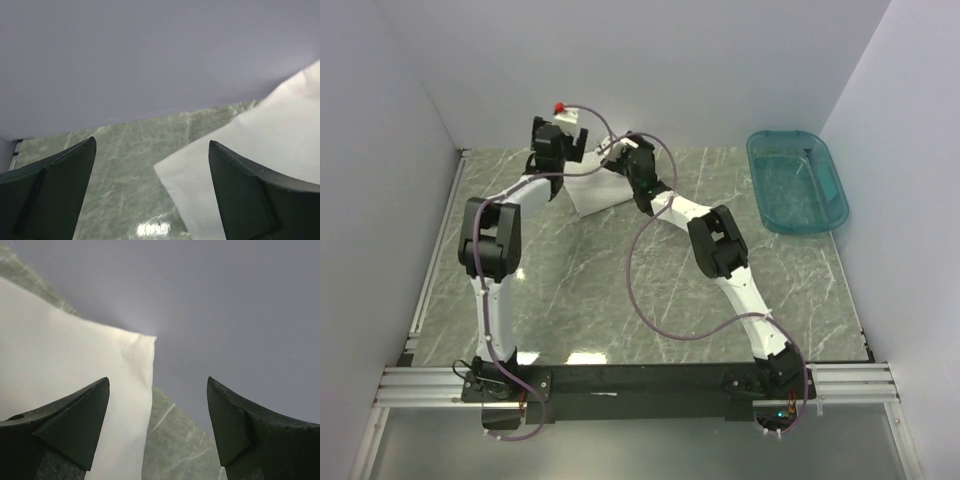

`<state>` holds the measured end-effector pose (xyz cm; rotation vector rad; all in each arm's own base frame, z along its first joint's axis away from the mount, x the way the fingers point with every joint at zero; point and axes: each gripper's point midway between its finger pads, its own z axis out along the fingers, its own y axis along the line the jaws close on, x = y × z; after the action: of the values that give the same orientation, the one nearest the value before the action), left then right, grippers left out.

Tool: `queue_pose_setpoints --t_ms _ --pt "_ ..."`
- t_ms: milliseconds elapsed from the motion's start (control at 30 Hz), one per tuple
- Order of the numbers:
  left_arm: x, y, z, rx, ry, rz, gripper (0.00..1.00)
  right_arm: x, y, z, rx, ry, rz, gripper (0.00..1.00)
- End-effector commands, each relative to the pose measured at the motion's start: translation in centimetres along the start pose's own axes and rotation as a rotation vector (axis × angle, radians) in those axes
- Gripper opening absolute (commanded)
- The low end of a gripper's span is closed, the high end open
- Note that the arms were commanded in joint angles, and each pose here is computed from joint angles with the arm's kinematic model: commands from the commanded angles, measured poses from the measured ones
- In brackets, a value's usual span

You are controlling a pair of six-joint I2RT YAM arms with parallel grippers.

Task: Fold and stack the t-shirts
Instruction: Fold the tshirt, then neatly place the folded tshirt to the corner

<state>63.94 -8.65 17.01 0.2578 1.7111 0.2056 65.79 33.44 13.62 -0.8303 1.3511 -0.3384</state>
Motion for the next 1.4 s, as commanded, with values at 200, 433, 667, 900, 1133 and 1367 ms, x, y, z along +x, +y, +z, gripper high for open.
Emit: queue_pose_setpoints --t_ms 200,433,667,900,1133,1367 --pt "-6.3 4.1 -9.0 0.178 0.122 -0.633 0.98 -8.7 -6.1 -11.5 -0.572 -0.023 0.283 0.84" --pt "1.6 -1.0 -14.5 0.403 0.354 -1.011 0.89 -7.3 -3.6 -25.3 -1.142 0.193 0.472 0.64" --pt "6.9 -3.0 -14.4 0.360 0.504 -1.104 0.92 -5.2 -3.9 -33.7 -1.115 0.238 0.585 0.64" --pt "10.3 -5.4 -11.8 0.284 0.641 -1.093 0.79 -4.2 -4.2 -36.1 -1.139 0.249 0.706 0.63" --pt "13.2 -6.2 -8.2 0.209 0.739 -1.085 0.59 -5.1 -4.6 -36.9 -1.136 0.222 0.718 0.63" --pt "15.8 -6.7 -7.7 0.199 0.801 -1.014 0.04 -5.4 -4.6 -37.5 -1.135 0.207 0.721 0.63"
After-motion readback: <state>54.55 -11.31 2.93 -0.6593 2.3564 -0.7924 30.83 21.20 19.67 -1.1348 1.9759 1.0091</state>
